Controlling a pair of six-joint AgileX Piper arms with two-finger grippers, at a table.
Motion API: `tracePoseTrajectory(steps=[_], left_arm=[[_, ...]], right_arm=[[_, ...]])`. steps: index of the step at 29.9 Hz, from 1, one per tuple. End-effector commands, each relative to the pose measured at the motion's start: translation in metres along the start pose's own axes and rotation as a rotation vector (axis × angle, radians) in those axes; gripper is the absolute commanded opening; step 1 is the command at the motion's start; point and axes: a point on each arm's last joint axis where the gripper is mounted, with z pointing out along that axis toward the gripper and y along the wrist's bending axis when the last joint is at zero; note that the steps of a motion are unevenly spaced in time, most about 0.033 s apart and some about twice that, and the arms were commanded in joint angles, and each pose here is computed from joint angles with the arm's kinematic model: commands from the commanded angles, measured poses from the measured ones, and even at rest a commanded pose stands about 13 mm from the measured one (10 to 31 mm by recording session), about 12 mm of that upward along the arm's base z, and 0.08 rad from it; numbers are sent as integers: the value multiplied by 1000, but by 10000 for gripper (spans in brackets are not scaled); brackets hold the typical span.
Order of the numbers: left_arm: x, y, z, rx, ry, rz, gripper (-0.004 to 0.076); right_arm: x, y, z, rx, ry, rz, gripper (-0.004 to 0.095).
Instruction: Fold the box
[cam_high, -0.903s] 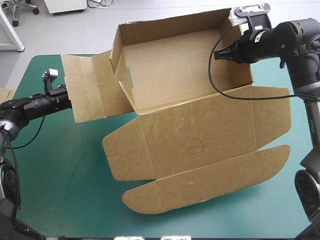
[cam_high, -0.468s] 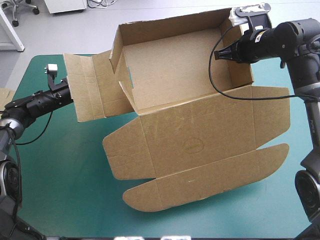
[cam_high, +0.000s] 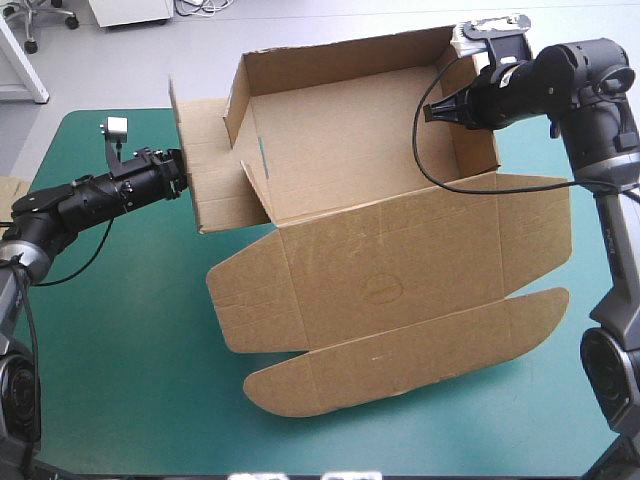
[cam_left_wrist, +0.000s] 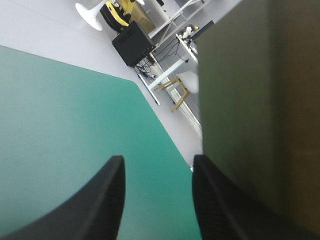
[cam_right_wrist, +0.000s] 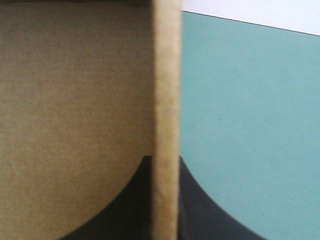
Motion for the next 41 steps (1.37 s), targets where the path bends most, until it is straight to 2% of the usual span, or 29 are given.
tracePoseTrajectory(steps=[1,12,20,27,37,41], left_arm=[[-11,-51,-9,188,-43,48,312],[-14,-76,-14,246,-95,45,312],[-7,-90,2,302,-46,48,312],[-16,-105,3,331,-49,100,312],[-19,-107,3,335,-51,101,312],[-20,-104,4,297,-58,104,354]], right_arm=[[-5,3,-27,-20,-63,16,-19],[-5,2,-23,-20,-55,17,-19],[-5,2,-20,-21,-49,18,-19],[-4,2,-8,-31,-27,24,-20],[-4,2,-8,-36,-27,26,-19],[-4,2,-8,-38,-27,27,-19]])
